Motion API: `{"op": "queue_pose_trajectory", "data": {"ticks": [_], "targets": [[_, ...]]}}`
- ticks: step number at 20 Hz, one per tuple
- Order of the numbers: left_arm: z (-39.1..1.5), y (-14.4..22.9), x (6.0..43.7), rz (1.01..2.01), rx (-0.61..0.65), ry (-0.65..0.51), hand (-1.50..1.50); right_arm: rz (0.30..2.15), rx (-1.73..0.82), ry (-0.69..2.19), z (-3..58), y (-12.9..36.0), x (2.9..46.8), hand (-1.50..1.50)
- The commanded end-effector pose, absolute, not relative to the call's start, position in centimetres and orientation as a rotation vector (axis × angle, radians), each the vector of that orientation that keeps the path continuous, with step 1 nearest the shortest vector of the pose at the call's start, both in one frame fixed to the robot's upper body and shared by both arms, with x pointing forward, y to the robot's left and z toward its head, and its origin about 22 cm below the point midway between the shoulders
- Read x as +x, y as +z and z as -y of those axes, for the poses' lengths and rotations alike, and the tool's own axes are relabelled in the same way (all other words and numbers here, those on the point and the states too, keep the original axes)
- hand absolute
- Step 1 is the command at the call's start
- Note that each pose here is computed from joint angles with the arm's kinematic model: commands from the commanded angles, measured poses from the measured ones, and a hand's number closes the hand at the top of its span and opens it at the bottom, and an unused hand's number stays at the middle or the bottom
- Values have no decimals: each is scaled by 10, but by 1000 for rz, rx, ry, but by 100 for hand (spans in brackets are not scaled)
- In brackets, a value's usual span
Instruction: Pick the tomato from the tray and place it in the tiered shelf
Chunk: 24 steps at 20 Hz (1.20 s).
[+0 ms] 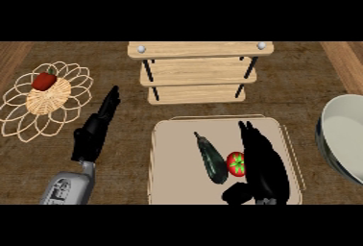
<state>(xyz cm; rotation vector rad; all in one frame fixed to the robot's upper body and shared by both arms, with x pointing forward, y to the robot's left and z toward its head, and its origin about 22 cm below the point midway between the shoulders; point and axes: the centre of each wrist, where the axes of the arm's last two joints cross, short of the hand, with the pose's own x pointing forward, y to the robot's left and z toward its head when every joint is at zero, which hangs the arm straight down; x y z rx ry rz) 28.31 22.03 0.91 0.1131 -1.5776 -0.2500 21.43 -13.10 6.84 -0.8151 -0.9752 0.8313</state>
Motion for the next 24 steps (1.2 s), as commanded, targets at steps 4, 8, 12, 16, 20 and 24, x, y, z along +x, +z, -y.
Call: {"op": "queue_pose_trajectory", "data": {"ticks": [4,8,12,16,20,24], "targets": [[-225,11,295,1589,111,-250,0,933,-851,833,117,52,218,-150],[-229,24,287,1571,114,-244,0,941,-841,826,118,55,211,-150],[-218,15,276,1565,91,-258,0,916,-837,848,136,33,220,-150],[-234,26,284,1586,112,-266,0,915,-807,867,135,27,228,-150],[-219,7,273,1571,133,-262,0,895,-806,864,157,12,211,-150],[-219,14,280,1594,117,-255,0,871,-788,907,130,-3,225,150]]}}
